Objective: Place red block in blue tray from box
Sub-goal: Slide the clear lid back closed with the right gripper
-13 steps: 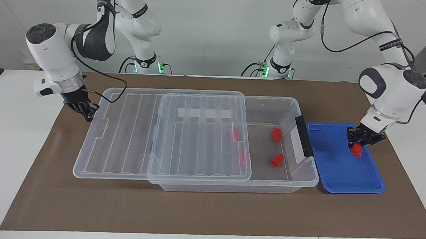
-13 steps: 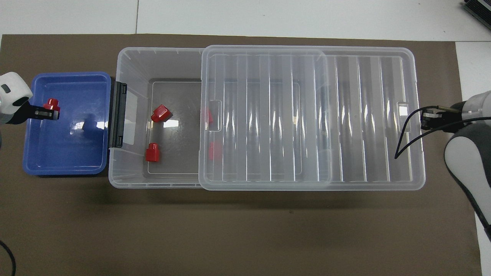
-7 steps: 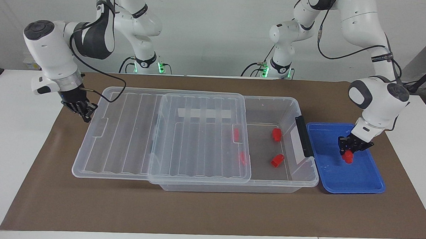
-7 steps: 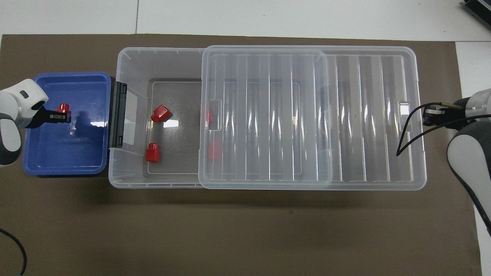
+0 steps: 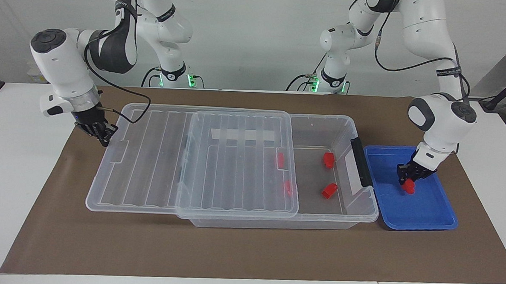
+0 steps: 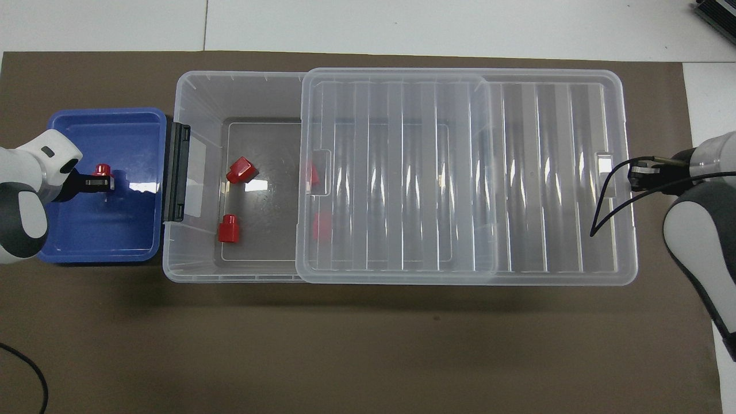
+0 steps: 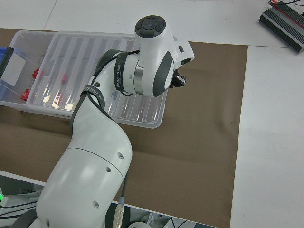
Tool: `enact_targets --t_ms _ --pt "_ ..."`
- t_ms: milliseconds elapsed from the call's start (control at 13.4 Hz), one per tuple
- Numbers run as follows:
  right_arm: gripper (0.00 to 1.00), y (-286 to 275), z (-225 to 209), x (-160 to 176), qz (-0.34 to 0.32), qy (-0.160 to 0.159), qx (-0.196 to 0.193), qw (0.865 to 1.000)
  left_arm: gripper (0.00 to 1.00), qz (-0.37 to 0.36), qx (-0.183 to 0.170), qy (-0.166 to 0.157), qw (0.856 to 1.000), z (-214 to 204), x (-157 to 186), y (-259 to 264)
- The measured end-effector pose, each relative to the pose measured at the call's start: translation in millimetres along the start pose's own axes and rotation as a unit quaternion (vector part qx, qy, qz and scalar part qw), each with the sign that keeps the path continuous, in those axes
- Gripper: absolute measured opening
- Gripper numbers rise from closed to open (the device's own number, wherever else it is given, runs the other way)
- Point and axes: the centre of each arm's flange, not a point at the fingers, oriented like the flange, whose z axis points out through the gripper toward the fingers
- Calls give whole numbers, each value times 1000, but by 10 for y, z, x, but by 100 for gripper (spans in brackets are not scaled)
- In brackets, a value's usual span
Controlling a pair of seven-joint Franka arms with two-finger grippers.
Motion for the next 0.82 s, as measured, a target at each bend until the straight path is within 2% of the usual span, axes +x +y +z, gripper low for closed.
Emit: enact_targets --t_ms 447,819 --pt "1 -682 58 -212 -62 -23 1 998 34 0 0 1 1000 34 -26 5" --pt "1 -1375 32 -459 -126 -23 5 992 34 0 2 10 1000 85 -66 11"
